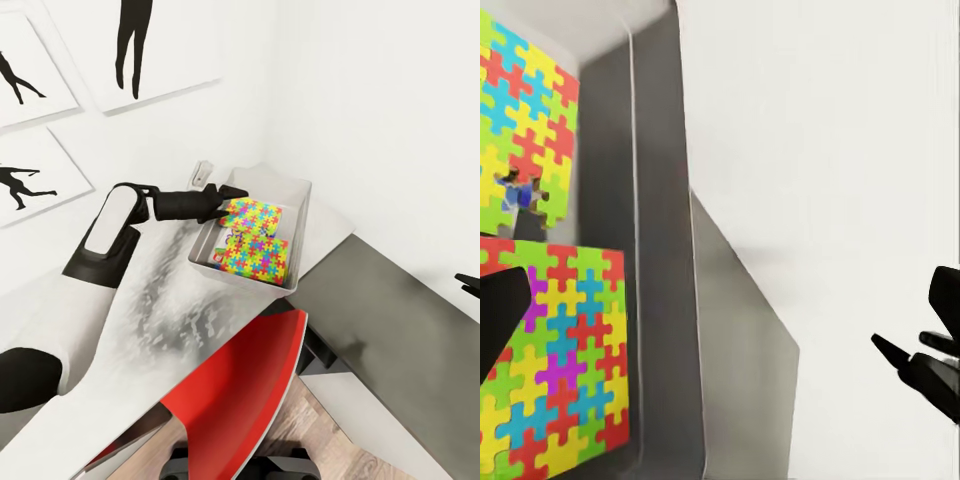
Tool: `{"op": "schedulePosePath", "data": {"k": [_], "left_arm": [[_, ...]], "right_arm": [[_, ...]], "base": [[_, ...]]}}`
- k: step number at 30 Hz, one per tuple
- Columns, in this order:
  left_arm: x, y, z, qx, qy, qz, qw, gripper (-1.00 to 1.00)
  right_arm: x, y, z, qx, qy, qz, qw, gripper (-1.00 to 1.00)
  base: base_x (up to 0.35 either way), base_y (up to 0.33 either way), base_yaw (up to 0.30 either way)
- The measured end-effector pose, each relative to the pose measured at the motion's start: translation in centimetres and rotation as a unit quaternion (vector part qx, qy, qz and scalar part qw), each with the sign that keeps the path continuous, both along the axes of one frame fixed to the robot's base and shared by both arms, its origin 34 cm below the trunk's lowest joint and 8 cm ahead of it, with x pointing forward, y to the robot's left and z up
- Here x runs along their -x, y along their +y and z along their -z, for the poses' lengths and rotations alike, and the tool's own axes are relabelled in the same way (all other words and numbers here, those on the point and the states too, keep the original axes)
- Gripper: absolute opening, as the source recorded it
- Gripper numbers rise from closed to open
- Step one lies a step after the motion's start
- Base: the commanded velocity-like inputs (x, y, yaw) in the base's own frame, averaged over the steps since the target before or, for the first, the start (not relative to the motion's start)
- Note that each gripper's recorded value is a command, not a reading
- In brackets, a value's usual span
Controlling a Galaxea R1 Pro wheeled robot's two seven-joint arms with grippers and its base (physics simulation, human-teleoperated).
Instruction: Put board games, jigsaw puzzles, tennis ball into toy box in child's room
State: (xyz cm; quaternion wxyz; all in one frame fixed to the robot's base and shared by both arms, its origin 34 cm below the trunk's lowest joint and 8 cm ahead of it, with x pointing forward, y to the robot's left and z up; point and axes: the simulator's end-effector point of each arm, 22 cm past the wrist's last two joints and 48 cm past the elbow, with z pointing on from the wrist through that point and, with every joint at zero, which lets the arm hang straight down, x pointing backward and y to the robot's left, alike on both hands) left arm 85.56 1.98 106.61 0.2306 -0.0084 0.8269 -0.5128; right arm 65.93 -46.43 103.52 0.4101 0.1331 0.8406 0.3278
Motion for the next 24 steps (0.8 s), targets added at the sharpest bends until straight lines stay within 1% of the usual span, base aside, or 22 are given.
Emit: {"op": "schedulePosePath", "data": {"k": [5, 9, 11, 15, 24], "left_arm": [[2.0, 0.2, -1.5, 0.042, 0.005, -0.007, 0.9991, 1.0], [3.5, 0.8, -2.8, 0.066, -0.006, -0.014, 0.9977, 1.0], [3.8, 1.2, -3.5, 0.075, -0.013, -0.018, 0.9969, 1.0], [4.3, 1.7, -4.5, 0.083, -0.024, -0.022, 0.996, 1.0], [4.8, 2.2, -5.9, 0.087, -0.038, -0.025, 0.9952, 1.0]], "right_arm": [[0.0, 0.1, 0.0, 0.0, 0.0, -0.001, 1.0, 1.0], [0.0, 0.1, 0.1, 0.0, 0.001, -0.002, 1.0, 1.0], [0.0, 0.1, 0.1, 0.0, 0.001, -0.002, 1.0, 1.0], [0.0, 0.2, 0.0, 0.0, 0.0, -0.002, 1.0, 1.0], [0.0, 0.1, -0.7, 0.001, -0.006, -0.002, 1.0, 1.0]], "base": [[0.0, 0.0, 0.0], [-0.002, 0.0, 0.0], [-0.052, 0.0, 0.0], [-0.175, 0.0, 0.0], [-0.301, 0.0, 0.0]]}}
